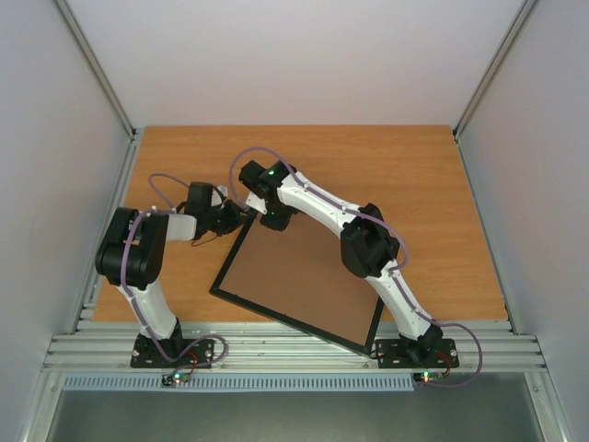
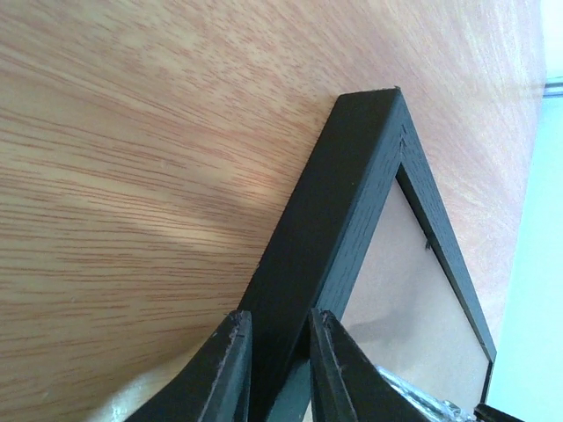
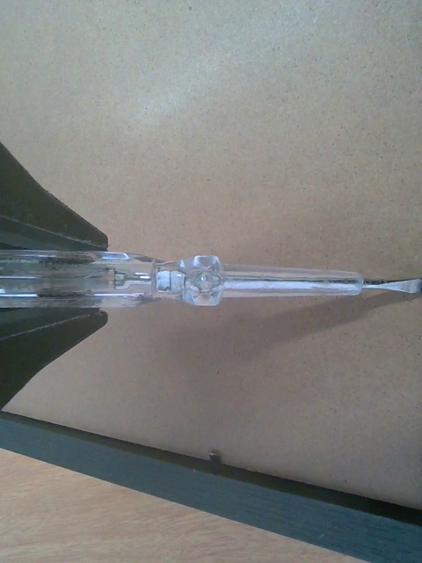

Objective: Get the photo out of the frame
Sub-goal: Release the photo frame item from the photo frame.

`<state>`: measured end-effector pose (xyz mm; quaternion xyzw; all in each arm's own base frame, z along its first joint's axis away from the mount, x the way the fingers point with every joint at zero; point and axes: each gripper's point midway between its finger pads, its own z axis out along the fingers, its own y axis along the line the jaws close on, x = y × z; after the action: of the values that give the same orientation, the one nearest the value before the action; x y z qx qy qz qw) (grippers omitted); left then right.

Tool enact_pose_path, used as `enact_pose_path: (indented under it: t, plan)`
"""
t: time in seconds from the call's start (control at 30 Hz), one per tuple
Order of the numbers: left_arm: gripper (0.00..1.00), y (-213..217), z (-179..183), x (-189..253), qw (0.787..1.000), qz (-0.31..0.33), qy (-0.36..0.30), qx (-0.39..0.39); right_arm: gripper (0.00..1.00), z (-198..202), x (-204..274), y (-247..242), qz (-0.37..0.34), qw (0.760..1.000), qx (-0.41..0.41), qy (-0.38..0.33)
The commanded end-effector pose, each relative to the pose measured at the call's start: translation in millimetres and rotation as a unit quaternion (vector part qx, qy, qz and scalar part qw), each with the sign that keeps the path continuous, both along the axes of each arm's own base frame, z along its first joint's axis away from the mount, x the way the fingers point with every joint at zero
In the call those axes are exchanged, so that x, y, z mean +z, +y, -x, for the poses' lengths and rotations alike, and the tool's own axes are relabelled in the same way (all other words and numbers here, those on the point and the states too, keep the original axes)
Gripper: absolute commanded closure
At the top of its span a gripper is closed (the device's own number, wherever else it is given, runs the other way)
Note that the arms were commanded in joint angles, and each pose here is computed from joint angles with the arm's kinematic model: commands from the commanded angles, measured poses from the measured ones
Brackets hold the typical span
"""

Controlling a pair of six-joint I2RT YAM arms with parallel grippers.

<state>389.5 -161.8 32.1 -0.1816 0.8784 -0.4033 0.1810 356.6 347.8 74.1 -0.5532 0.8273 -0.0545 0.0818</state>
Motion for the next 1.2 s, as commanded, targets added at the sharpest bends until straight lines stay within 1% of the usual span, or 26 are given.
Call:
enact_pose_path:
  t: [0.0,0.2,0.53,0.73,0.83,0.97,1.03,1.1,1.17]
  plan:
    - [0.80,-15.8,44.9,-27.4,0.996,0.004,0.078,-0.037,0.99,-59.5,83.2,75.1,-0.182,0.970,-0.012,-0.158]
    - [0.80,-17.6,49.3,-25.2,0.996,-0.003,0.074,-0.047,0.99,-64.0,108.0,91.6,-0.209,0.959,0.014,-0.190]
    - [0.80,-24.0,58.1,-24.6,0.995,-0.008,0.072,-0.062,0.99,-71.1,126.7,107.7,-0.234,0.947,0.038,-0.217]
    - [0.81,-19.0,57.8,-19.7,0.996,-0.021,0.066,-0.053,0.99,-69.0,121.3,102.1,-0.221,0.951,0.037,-0.214]
    - [0.80,-15.0,55.3,-14.1,0.997,-0.027,0.059,-0.042,0.99,-64.0,128.9,95.2,-0.222,0.950,0.037,-0.218]
    - [0.76,-8.8,51.1,-2.3,0.998,-0.040,0.045,-0.031,0.99,-57.9,137.5,77.3,-0.212,0.950,0.024,-0.226]
    - [0.73,-3.5,53.2,3.1,0.997,-0.059,0.046,-0.029,0.99,-55.5,143.9,63.6,-0.209,0.950,0.008,-0.232]
    - [0.69,2.1,53.5,11.7,0.996,-0.082,0.038,-0.026,0.99,-50.4,138.3,46.8,-0.201,0.953,-0.008,-0.228]
    - [0.63,7.8,52.9,22.5,0.993,-0.112,0.023,-0.028,0.99,-47.0,140.0,27.9,-0.199,0.951,-0.029,-0.236]
